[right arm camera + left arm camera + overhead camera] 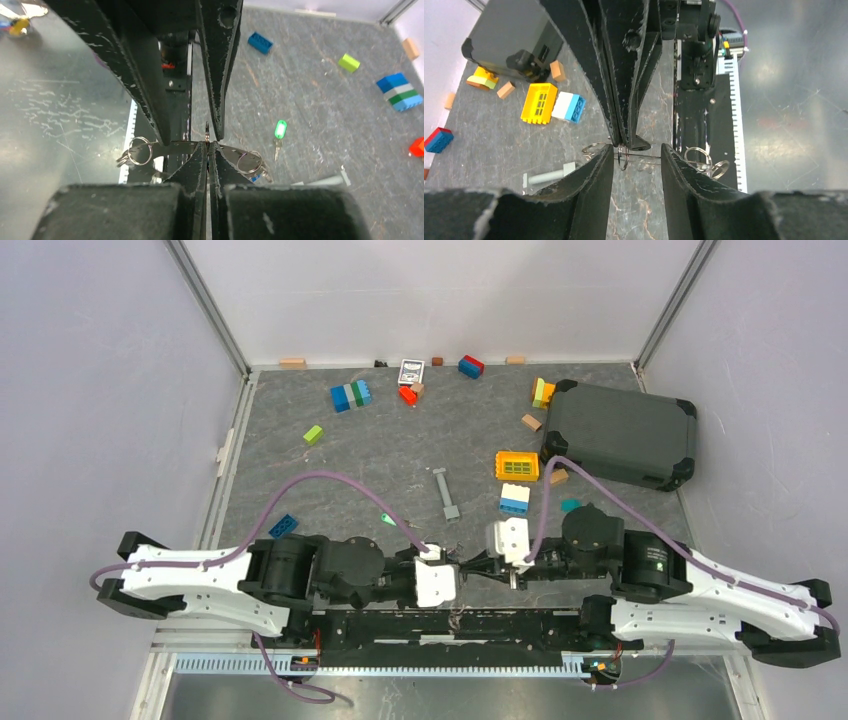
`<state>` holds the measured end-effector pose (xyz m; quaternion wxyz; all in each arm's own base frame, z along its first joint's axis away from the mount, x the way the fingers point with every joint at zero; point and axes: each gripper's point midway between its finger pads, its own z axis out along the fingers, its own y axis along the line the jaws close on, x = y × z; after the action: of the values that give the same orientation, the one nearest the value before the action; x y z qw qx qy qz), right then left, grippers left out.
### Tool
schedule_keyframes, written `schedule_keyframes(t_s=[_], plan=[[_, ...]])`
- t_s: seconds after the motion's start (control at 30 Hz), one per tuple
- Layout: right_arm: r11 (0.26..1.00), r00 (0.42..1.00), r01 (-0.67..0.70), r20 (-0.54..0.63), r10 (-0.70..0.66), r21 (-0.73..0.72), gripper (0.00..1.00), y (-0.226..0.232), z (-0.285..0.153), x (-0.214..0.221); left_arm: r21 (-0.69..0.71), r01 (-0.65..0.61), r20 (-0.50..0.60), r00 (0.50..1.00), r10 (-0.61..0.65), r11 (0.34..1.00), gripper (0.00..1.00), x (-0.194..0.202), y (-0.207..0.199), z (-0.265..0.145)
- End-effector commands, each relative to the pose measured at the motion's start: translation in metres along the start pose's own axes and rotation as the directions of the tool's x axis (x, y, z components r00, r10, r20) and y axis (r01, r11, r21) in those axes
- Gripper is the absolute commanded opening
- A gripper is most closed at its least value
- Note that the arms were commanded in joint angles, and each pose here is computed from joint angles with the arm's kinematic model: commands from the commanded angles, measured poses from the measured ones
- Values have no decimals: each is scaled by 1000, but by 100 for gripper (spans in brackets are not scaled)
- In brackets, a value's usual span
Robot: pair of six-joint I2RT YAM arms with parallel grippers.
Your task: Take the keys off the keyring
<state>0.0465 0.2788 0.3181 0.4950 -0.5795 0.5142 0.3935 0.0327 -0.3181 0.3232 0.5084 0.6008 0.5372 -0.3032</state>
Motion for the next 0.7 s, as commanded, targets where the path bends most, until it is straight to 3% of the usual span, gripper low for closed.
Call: schedule_keyframes(t_s=[0.0, 0.67], plan=[[1000, 999, 5, -40, -5, 16, 0, -5, -3, -2, -16, -45, 10, 999, 46, 999, 46, -7, 7, -5], [998, 1000, 12, 26, -11, -61, 0, 10, -2, -8, -30, -48, 7, 999, 49, 998, 41, 3, 5, 3]])
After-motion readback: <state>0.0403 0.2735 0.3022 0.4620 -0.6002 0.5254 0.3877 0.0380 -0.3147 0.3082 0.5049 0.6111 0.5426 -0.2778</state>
